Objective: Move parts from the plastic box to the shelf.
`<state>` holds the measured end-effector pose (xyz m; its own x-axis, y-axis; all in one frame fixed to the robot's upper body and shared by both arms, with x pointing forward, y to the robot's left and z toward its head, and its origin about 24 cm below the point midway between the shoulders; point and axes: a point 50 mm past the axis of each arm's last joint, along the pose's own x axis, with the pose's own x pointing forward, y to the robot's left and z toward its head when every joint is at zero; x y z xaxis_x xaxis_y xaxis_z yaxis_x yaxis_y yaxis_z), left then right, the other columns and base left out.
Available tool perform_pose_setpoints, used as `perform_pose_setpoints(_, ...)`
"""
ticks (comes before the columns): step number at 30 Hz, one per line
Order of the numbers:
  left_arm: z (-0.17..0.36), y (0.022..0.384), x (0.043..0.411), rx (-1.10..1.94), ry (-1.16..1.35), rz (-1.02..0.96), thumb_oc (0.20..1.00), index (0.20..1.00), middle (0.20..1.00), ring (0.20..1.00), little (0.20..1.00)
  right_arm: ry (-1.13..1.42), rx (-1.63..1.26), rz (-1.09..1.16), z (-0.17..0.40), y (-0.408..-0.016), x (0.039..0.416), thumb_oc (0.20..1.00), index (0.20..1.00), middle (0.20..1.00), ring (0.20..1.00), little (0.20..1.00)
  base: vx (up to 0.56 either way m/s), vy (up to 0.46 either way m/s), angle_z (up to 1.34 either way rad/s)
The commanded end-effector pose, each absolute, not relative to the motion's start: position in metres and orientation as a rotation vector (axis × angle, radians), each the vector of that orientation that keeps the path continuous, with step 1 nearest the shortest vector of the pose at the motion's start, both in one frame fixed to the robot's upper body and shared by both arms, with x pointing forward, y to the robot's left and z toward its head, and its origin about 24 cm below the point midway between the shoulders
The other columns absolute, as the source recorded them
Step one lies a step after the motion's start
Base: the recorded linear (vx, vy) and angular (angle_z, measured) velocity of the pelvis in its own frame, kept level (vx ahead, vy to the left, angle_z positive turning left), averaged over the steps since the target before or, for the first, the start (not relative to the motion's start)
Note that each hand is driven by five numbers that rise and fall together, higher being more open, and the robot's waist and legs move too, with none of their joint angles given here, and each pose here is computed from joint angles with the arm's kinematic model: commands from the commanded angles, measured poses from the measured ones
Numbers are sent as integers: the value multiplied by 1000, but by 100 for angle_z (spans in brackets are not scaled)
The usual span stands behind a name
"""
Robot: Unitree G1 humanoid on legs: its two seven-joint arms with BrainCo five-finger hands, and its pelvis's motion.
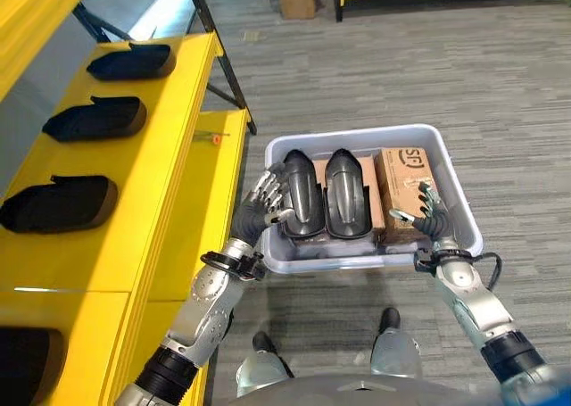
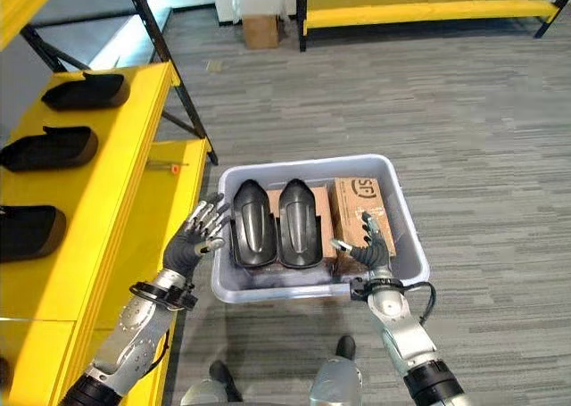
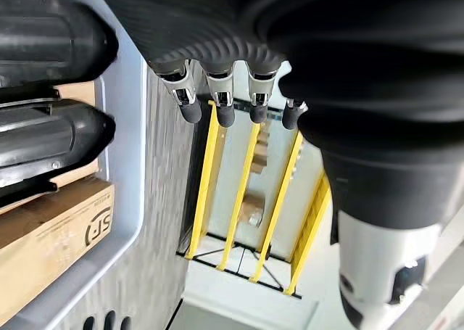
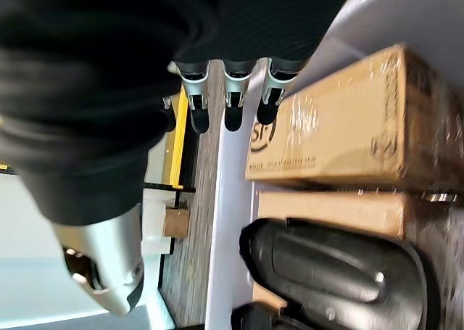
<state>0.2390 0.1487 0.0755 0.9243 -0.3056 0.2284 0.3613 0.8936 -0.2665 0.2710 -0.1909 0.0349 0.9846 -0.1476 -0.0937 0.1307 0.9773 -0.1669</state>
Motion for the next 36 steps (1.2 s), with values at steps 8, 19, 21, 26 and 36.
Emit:
perform_pose_setpoints(8,135,170,241,-375,-474,-288,1000,1000,1000,1000,1000,-89,-196,-279,80,-180,289,1000,1000,1000,1000,1000,-65,23,6)
perform_pose_setpoints(19,141,151,247,-317,-479,-355,1000,1000,1000,1000,1000,-102,-232,-481,88,-184,304,1000,1000,1000,1000,1000,-45,54,6)
perform_pose_setpoints(21,143,150,247,-312,-485,-357,1000,1000,1000,1000,1000,-100,-220,-503,90,-186,305,1000,1000,1000,1000,1000,-22,5,9)
perform_pose_setpoints(26,144,145,247,-307,-479,-382,1000,1000,1000,1000,1000,-133,-229,-494,94,-185,308,1000,1000,1000,1000,1000,-12,-8,5)
perform_pose_setpoints(36,151,130,253,-238,-475,-466,1000,1000,1000,1000,1000,-206,-391,-523,126,-182,336,1000,1000,1000,1000,1000,-16,-21,6)
